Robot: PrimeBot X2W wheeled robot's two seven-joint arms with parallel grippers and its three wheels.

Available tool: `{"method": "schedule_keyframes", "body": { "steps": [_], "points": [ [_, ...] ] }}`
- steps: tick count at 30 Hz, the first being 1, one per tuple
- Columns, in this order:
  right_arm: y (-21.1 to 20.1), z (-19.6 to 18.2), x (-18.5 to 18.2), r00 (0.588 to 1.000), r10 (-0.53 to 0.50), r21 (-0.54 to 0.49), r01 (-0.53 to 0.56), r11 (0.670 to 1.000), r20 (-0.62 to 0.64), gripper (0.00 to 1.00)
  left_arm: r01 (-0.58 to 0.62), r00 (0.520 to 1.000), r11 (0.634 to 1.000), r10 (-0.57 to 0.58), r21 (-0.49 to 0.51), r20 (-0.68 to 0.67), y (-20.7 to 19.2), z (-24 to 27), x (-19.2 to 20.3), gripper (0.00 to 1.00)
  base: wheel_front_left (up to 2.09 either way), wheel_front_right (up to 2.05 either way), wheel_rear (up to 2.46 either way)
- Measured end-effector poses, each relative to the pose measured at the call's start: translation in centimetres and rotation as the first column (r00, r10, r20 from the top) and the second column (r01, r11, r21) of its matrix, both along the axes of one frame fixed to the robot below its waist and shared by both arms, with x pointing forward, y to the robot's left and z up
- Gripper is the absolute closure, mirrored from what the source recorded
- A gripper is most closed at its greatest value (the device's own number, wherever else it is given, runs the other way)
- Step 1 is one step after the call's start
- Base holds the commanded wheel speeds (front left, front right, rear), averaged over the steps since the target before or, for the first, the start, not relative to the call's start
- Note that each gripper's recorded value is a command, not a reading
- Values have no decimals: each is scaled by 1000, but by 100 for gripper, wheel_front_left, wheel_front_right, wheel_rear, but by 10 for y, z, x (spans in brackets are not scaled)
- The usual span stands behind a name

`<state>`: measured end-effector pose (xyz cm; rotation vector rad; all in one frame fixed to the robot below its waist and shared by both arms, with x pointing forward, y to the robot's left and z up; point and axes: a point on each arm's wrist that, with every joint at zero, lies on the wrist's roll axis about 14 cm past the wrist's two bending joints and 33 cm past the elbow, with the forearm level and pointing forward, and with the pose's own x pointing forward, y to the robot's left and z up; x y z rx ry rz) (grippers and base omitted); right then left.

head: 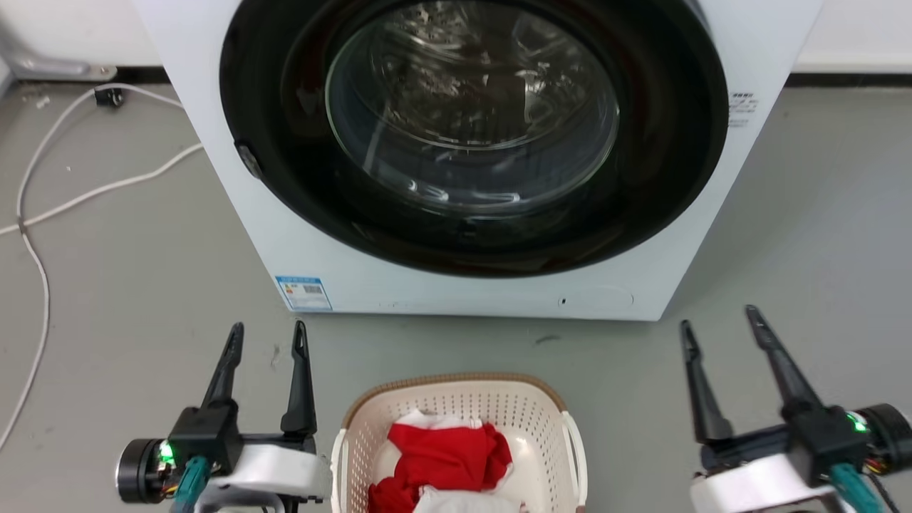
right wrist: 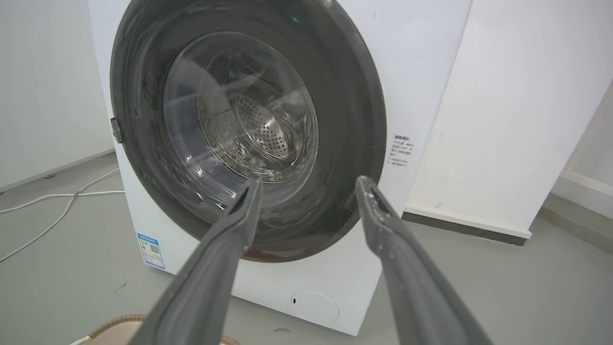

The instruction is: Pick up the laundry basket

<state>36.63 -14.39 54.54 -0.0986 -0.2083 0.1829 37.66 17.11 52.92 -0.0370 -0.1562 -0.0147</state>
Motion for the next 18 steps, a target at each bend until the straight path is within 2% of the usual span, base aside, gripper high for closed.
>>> {"method": "schedule_keyframes", "body": {
  "steps": [10, 18],
  "points": [
    [29, -77, 45, 974, 83, -77, -101, 992, -213, 0, 16, 976, 1000, -12, 16, -218, 6, -76, 43, 0, 0, 0, 0],
    [40, -164, 59, 892, 110, -115, -177, 977, -439, 0, 14, 892, 1000, -12, 1, -453, 12, -162, 51, 0, 0, 0, 0]
  ]
}}
